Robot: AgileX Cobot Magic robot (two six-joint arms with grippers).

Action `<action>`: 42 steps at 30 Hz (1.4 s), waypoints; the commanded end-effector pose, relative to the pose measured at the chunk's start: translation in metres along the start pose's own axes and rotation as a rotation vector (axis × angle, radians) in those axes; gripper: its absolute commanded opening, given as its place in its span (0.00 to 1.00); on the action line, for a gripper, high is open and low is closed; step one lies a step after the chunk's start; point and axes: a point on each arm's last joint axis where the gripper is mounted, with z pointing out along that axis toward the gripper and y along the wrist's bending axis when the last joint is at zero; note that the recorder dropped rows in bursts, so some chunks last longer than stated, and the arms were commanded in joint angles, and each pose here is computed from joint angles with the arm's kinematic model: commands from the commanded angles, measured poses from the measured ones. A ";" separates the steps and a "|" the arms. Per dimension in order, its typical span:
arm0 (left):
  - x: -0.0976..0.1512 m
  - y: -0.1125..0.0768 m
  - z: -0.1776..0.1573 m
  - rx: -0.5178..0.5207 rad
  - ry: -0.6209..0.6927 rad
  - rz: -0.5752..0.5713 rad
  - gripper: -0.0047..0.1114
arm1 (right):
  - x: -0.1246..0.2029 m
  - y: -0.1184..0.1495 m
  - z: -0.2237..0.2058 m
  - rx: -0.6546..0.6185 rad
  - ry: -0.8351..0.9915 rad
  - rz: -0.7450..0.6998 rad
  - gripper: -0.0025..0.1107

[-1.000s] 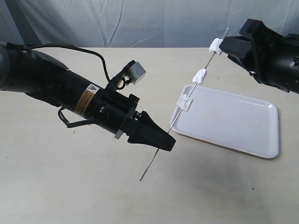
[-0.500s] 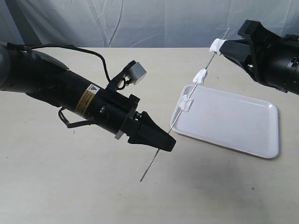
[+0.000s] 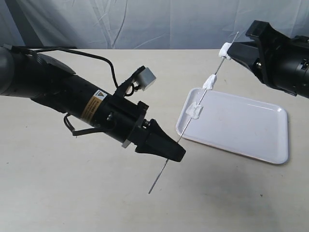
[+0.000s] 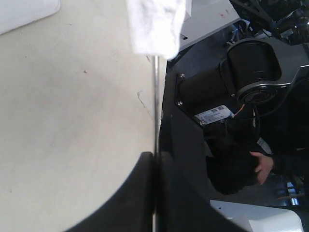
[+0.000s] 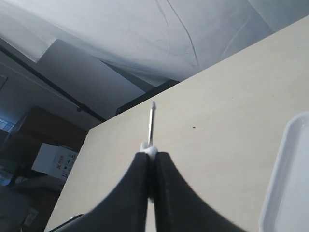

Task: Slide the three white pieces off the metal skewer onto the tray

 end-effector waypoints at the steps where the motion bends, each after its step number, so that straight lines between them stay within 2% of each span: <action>1: 0.001 -0.002 0.001 0.014 0.004 0.004 0.04 | -0.002 -0.004 0.000 0.043 -0.005 -0.031 0.02; 34: 0.006 -0.003 0.004 0.019 0.015 -0.006 0.04 | -0.024 -0.007 -0.002 0.122 -0.207 0.003 0.02; 42: 0.006 -0.003 0.004 0.019 0.015 -0.006 0.04 | -0.031 -0.015 -0.005 0.219 -0.285 -0.041 0.02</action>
